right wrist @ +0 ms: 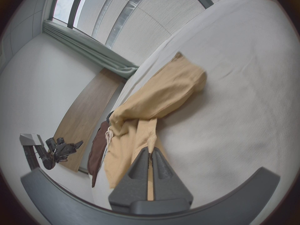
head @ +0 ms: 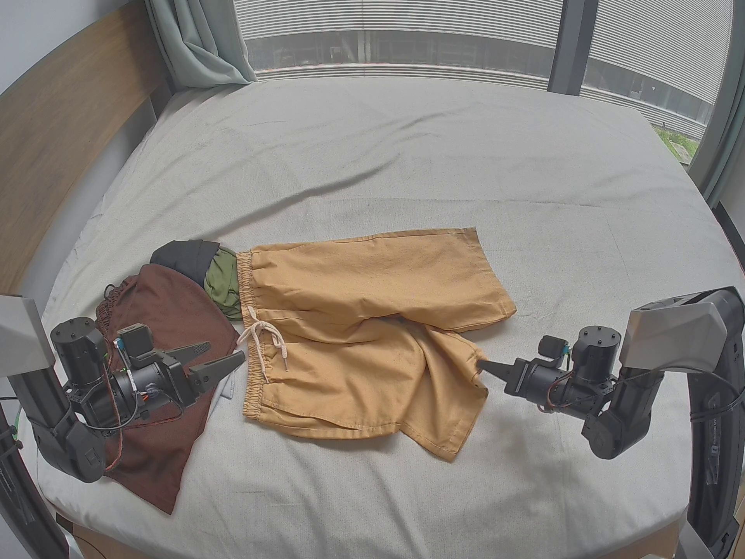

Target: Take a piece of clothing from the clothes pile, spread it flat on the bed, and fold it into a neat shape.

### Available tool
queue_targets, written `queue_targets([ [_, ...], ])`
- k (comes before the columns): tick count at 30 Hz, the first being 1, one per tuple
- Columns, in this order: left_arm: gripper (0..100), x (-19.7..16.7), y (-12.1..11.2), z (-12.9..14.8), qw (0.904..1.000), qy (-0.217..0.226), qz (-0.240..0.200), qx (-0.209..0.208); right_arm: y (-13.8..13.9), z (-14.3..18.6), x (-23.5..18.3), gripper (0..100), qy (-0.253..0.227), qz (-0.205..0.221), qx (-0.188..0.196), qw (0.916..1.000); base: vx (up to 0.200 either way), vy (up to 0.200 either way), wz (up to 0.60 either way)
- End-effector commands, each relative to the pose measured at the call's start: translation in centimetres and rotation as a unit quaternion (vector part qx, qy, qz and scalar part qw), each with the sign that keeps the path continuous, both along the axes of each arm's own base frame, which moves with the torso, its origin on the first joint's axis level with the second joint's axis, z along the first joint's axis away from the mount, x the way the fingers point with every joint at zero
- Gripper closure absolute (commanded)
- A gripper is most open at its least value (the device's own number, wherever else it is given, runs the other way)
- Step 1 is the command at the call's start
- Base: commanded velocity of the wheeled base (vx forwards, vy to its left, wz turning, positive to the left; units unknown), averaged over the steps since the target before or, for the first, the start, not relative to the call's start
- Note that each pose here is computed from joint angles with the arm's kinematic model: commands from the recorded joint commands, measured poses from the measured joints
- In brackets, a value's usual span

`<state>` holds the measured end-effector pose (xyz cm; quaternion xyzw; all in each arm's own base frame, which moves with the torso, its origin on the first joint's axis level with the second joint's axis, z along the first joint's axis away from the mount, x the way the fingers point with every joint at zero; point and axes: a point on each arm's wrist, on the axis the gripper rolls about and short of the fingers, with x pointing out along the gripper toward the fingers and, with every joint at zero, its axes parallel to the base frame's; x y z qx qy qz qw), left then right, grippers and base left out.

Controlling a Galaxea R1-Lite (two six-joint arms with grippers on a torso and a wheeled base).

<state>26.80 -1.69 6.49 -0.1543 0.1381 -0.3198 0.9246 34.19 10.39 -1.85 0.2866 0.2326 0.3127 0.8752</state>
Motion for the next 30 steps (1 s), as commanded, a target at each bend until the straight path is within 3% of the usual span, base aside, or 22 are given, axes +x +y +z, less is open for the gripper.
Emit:
queue_targets([
  [1,0,0.0,0.0,0.0,1.0000,-0.001,0.000,0.000,-2.0,0.4,1.5,100,-0.023,-0.030,0.000,0.9993,0.000,0.000,0.00],
  [30,0,0.1,-0.1,0.1,1.0000,-0.001,-0.002,-0.003,-5.5,-0.8,6.0,100,-0.062,-0.081,-0.011,0.9948,0.000,0.000,0.00],
])
